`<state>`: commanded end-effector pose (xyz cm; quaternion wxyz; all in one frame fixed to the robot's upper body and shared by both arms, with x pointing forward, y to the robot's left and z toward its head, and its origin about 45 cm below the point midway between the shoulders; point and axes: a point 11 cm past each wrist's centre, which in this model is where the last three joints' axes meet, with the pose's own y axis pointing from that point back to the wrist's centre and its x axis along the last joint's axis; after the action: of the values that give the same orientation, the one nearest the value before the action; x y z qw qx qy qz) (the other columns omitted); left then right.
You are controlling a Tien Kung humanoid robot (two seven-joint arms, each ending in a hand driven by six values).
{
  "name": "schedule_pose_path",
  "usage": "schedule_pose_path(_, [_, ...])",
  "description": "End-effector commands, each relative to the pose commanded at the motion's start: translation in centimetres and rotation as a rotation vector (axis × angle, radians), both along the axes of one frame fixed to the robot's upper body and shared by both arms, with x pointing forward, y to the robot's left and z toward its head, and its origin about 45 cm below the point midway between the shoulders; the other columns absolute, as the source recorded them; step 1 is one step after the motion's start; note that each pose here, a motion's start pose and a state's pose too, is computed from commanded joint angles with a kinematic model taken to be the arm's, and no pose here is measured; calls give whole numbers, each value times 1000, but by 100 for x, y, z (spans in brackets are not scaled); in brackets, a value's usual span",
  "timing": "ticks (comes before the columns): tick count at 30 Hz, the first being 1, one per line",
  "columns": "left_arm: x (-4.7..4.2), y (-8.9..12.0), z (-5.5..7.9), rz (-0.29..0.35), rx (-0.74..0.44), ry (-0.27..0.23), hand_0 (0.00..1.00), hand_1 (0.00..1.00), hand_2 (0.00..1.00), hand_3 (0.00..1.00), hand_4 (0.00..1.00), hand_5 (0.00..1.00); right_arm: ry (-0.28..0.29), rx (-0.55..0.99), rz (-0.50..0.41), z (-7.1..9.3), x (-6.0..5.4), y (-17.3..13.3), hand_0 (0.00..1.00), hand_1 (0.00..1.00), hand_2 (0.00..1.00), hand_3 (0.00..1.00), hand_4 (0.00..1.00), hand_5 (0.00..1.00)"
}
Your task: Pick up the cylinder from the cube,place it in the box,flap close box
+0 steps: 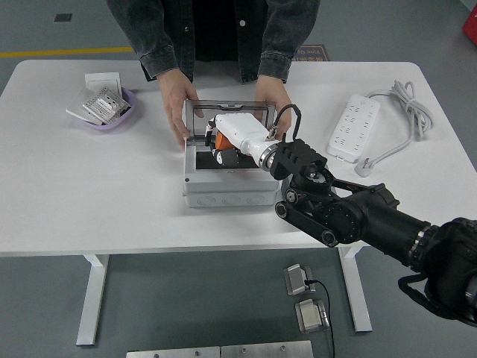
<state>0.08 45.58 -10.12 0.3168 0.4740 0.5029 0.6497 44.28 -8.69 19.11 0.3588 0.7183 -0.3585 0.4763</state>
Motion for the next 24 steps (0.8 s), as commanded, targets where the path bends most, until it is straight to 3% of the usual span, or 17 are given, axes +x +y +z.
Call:
schedule_pose_path(6, [7,12,5,-10,2,3,639,673,653,670,750,307,-10,-49,20,40,29,41,50,91,303,254,53,6])
schedule_pose_path(24, [-11,15,6,-14,2,10,639,673,651,671,747,306,12,-21,32,2,-35,95,50,92,308,261,55,2])
